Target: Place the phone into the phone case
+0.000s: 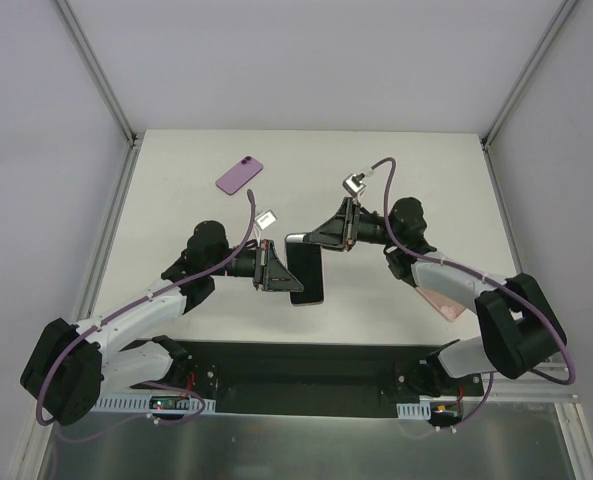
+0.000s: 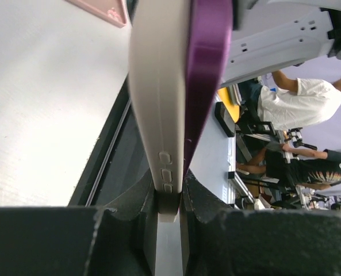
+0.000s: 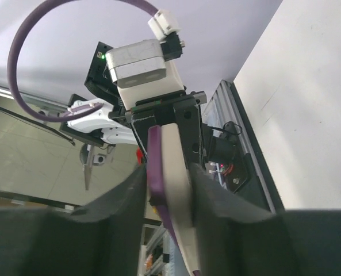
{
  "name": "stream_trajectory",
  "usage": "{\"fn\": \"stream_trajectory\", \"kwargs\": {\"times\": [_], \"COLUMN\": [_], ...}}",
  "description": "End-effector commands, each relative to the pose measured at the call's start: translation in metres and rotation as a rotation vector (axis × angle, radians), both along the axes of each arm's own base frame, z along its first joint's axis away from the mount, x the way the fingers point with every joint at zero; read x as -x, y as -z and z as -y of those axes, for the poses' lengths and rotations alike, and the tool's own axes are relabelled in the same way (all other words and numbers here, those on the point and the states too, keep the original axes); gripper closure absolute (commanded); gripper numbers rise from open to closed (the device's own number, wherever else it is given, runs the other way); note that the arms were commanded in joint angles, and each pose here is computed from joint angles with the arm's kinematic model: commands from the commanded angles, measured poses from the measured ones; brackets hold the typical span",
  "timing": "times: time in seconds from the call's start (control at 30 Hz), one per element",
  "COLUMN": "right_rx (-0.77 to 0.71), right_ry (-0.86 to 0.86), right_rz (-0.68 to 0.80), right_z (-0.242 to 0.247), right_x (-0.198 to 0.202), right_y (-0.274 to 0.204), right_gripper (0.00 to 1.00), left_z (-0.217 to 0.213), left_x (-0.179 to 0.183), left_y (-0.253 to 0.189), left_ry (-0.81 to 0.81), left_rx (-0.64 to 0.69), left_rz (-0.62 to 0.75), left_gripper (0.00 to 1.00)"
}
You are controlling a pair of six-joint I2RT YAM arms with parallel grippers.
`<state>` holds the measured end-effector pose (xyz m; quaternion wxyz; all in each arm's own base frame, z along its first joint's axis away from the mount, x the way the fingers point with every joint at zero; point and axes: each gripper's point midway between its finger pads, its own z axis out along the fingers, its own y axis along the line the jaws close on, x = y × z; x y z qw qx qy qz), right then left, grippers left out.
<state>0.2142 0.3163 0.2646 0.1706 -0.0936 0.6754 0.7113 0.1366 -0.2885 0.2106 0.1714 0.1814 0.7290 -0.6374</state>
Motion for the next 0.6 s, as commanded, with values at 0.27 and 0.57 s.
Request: {"fn": "stream_trajectory", "kwargs": {"times": [0.27, 0.57], "right_rx": [-0.212, -0.202], "right_ry": [-0.059, -0.075], "right_rz": [0.123, 0.125], "right_z": [0.006, 0.007], "right_x": [0.006, 0.011], "right_y": [-0.050, -0.045], "right_gripper": [0.95, 0.97], "left_z": [0.001, 0.002], "left_x": [0.007, -0.011], "left_y": [-0.001, 0.002], "left_ry": [0.045, -0.037], "left_rx": [0.013, 0.021], "left_rz": [-0.021, -0.060], "left_gripper": [0.80, 0.69]}}
